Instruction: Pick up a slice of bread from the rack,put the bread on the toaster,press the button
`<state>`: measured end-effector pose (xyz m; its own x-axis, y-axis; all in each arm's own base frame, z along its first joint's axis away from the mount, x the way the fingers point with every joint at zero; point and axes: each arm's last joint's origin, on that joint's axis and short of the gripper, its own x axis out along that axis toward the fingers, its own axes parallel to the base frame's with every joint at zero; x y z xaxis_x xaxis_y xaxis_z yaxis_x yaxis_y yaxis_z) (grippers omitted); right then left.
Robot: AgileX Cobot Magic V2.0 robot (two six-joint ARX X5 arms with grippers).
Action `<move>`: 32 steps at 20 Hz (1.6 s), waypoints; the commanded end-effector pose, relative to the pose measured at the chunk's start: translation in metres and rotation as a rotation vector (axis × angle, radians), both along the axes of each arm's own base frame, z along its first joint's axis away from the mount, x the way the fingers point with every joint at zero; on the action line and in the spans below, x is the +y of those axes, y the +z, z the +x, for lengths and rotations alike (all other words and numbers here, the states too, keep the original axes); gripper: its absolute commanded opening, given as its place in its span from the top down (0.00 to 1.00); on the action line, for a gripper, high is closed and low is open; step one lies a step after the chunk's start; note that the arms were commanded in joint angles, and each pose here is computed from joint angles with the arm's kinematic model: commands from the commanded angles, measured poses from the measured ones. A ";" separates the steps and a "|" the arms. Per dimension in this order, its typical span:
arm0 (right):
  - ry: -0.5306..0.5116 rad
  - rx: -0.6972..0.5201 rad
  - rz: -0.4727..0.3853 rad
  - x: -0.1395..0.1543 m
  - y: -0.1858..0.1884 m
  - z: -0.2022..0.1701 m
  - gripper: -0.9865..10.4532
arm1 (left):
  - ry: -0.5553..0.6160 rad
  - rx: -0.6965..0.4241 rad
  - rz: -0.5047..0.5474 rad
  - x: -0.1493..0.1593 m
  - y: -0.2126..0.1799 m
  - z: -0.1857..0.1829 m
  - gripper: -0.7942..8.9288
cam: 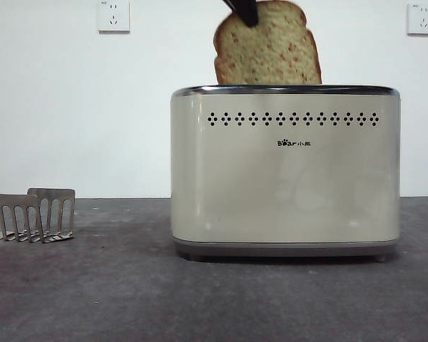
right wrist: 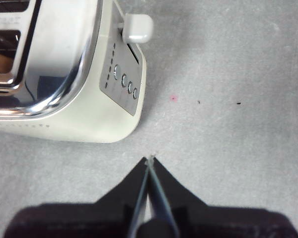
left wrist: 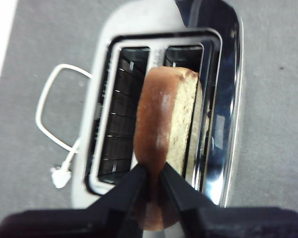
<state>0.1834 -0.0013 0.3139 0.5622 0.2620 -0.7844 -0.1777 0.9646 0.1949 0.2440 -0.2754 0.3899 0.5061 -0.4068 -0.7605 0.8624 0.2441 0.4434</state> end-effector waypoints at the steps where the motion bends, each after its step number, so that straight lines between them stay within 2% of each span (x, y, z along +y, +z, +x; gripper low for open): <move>1: 0.010 -0.009 -0.002 0.000 0.001 0.001 0.92 | 0.020 0.013 0.022 -0.005 -0.009 0.005 0.93; 10: 0.009 -0.008 -0.002 0.000 0.001 0.000 0.92 | 0.013 0.045 0.058 -0.023 -0.035 0.017 0.93; 15: 0.009 -0.005 -0.002 0.000 0.001 0.000 0.92 | 0.016 0.038 0.055 -0.024 -0.036 0.019 0.91; 16: 0.010 -0.005 -0.002 0.000 0.001 0.000 0.92 | 0.021 0.026 0.053 -0.025 -0.035 0.019 0.86; 19: 0.010 -0.005 -0.002 0.000 0.001 0.000 0.92 | 0.019 0.015 0.039 -0.024 -0.032 0.018 0.52; 20: 0.010 -0.005 -0.002 0.000 0.001 0.000 0.92 | 0.019 0.012 0.035 -0.024 -0.030 0.017 0.49; 25: 0.007 -0.006 -0.005 0.000 0.001 0.000 0.92 | 0.020 -0.043 -0.030 -0.006 0.001 0.002 0.49; 28: 0.008 -0.009 -0.005 0.000 0.001 0.001 0.91 | 0.047 -0.097 -0.136 0.017 0.036 -0.018 0.51; 29: 0.008 -0.009 -0.005 0.000 0.001 0.001 0.91 | 0.076 -0.095 -0.179 0.025 0.046 -0.024 0.56; 32: 0.007 -0.008 -0.004 0.000 0.001 0.001 0.91 | 0.217 -0.008 -0.273 0.053 0.065 -0.048 0.88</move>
